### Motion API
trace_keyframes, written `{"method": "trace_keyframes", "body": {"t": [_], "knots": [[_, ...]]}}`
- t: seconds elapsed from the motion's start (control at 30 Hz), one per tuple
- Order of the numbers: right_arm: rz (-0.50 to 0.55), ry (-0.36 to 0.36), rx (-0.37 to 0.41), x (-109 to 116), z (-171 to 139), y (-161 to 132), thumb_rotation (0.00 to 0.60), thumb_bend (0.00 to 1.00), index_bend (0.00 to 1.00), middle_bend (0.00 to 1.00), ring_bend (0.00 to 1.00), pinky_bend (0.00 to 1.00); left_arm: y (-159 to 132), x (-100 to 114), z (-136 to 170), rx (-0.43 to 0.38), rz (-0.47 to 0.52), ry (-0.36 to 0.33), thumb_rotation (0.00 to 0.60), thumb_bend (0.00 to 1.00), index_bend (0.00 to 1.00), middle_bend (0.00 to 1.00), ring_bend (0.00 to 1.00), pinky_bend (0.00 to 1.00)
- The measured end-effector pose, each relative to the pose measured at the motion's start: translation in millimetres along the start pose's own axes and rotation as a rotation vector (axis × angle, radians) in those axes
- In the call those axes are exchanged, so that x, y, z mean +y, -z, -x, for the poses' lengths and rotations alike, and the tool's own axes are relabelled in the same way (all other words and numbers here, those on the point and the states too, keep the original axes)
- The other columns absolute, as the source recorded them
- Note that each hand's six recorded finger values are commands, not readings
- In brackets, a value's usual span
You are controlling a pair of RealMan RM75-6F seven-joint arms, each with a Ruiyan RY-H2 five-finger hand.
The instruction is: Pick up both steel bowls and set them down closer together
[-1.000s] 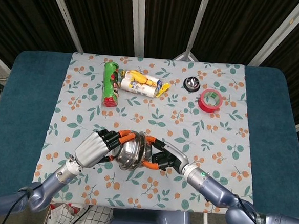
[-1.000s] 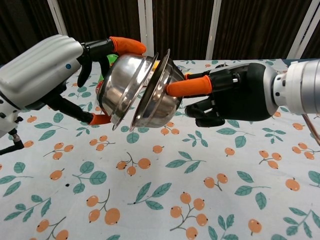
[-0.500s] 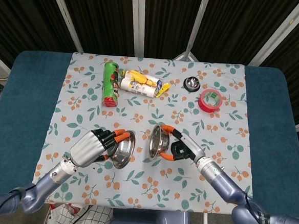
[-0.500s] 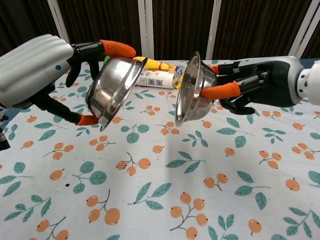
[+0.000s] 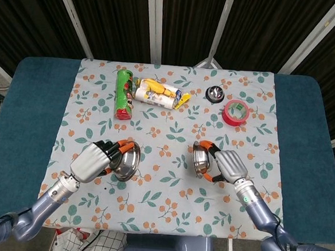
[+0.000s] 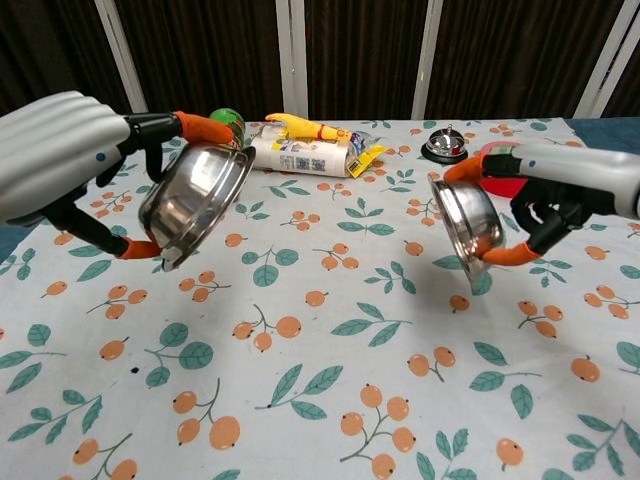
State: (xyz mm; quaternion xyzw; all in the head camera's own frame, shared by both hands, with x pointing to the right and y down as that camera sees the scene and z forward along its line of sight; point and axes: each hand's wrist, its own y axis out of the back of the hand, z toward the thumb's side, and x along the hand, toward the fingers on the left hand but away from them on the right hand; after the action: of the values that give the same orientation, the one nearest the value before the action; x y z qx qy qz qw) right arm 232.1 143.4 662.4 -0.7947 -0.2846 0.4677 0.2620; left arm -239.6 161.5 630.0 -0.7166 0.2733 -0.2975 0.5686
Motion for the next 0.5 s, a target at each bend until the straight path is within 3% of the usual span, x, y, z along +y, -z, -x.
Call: {"method": "trace_keyframes", "body": {"t": [0.33, 0.5], "knots": [[-0.404, -0.036, 0.083, -48.8, -9.6, -0.8, 0.600, 0.33, 0.71, 0.72, 0.72, 0.87, 5.0, -15.4, 8.7, 0.030, -0.031, 0.118, 0.600, 0.30, 0.43, 0.60, 0.46, 0.67], [-0.437, -0.041, 0.124, -64.9, -14.5, -12.7, 0.600, 0.33, 0.71, 0.72, 0.72, 0.87, 9.7, -24.8, 14.0, 0.064, -0.018, 0.224, 0.600, 0.31, 0.43, 0.61, 0.46, 0.64]]}}
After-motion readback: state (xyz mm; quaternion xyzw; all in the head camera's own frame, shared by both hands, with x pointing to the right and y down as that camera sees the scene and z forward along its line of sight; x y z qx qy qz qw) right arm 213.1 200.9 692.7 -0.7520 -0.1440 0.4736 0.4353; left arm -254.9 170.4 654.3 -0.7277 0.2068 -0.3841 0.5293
